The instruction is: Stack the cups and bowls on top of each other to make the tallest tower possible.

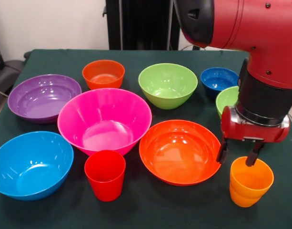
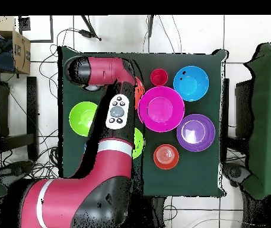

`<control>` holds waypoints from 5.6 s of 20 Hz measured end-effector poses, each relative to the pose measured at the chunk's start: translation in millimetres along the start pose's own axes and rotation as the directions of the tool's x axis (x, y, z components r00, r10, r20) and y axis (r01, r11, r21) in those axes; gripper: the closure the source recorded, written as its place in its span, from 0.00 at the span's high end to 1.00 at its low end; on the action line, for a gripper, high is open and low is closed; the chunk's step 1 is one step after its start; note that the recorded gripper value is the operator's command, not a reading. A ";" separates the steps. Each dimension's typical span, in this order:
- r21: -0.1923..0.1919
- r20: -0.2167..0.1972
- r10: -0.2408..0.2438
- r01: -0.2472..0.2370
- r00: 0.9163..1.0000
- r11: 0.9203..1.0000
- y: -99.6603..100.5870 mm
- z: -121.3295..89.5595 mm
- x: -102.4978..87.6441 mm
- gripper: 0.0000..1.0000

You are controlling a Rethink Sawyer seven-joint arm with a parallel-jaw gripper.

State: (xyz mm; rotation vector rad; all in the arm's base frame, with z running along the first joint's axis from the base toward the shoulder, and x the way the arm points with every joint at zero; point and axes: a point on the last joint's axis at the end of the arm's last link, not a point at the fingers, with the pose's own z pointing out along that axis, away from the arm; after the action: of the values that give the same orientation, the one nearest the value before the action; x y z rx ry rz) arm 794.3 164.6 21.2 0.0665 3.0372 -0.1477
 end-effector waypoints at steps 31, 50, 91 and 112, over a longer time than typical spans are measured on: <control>0.008 0.075 -0.032 0.032 0.997 0.999 24.3 8.0 10.3 1.00; 0.008 0.110 -0.033 0.032 0.993 0.999 24.6 7.5 5.7 1.00; 0.012 0.106 -0.023 0.021 0.994 1.000 13.2 9.8 2.4 1.00; 0.009 -0.056 -0.019 0.019 0.998 1.000 9.9 10.7 2.3 1.00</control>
State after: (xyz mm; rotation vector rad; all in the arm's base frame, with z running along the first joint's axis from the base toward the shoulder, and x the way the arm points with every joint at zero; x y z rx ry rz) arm 793.5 173.4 9.4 0.0434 3.0934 -0.1639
